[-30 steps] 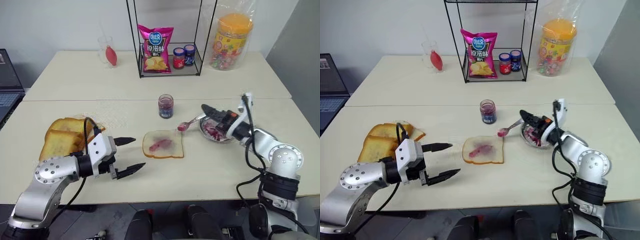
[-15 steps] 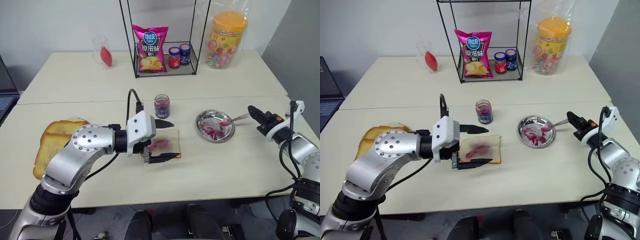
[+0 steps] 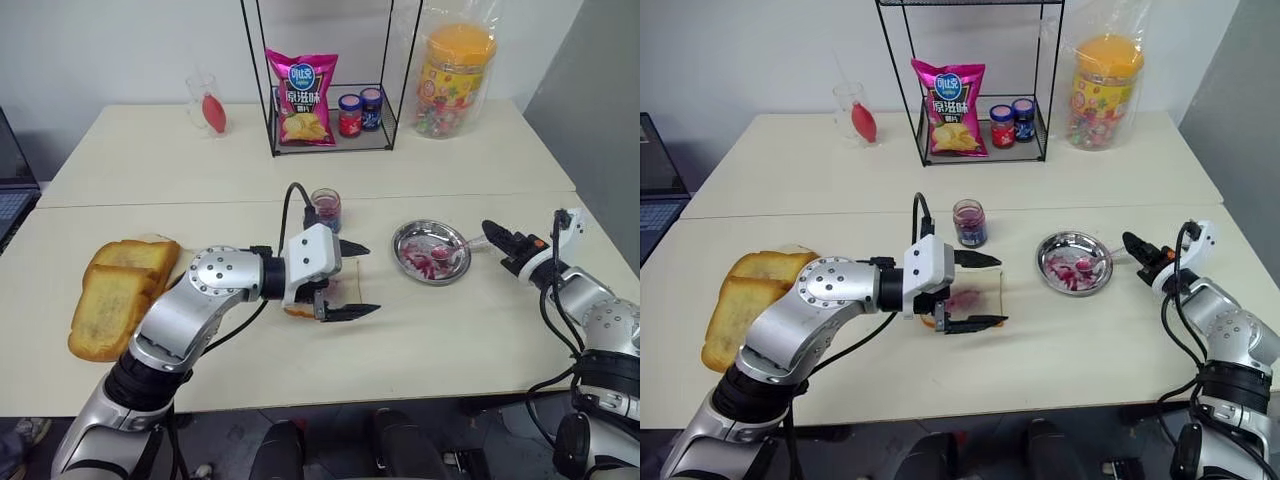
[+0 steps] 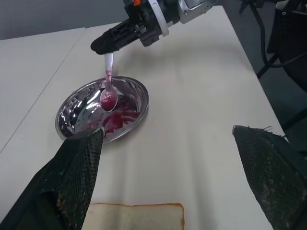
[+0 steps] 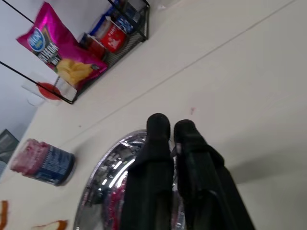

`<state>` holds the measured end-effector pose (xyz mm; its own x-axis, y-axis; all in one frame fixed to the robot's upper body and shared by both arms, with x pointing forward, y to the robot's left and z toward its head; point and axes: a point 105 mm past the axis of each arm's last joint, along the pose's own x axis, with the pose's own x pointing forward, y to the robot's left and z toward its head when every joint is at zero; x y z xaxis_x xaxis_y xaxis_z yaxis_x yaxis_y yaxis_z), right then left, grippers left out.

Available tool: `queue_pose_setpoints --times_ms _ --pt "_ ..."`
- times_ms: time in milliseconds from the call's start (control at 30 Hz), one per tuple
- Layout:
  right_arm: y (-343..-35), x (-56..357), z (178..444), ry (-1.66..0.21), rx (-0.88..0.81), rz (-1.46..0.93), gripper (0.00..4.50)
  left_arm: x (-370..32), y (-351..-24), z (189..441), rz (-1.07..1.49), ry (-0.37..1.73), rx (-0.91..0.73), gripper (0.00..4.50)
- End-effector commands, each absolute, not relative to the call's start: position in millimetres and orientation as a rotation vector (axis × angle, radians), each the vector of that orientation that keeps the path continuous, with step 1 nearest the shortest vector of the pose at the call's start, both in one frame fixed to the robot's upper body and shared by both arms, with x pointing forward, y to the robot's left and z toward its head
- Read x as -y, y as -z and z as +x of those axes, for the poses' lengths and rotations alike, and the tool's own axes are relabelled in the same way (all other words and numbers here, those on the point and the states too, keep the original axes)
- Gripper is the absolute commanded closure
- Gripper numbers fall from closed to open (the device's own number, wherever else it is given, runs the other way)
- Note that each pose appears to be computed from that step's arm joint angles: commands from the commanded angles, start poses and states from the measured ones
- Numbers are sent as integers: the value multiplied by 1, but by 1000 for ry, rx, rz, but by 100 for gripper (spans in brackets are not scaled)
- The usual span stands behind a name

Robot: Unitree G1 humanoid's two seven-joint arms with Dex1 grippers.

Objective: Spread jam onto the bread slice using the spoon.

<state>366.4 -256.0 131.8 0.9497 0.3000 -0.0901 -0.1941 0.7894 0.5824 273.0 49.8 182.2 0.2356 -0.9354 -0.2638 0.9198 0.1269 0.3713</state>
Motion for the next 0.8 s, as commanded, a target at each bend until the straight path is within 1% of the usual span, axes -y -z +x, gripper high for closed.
queue_pose_setpoints --times_ms 33,100,200,233,333,367,533,700,800 --pt "-157 261 364 -298 -71 551 297 -45 -194 272 526 1352 90 0" --pt "-156 256 360 -335 -88 507 256 -43 -196 272 519 1355 98 0" --pt "-146 253 357 -341 -131 403 174 -41 -199 272 515 1357 106 0" --pt "-146 253 357 -338 -131 376 155 -40 -199 273 514 1357 105 0" --pt "-144 251 357 -334 -126 279 77 -40 -200 274 514 1356 106 0" --pt "-143 250 357 -337 -125 254 61 -40 -200 275 514 1355 106 0" --pt "-145 253 359 -300 -85 148 61 -41 -200 275 510 1353 107 0" --pt "-156 263 363 -229 -13 124 61 -43 -200 274 510 1348 105 0" --pt "-155 254 359 -289 -19 119 61 -44 -199 275 510 1343 104 0"
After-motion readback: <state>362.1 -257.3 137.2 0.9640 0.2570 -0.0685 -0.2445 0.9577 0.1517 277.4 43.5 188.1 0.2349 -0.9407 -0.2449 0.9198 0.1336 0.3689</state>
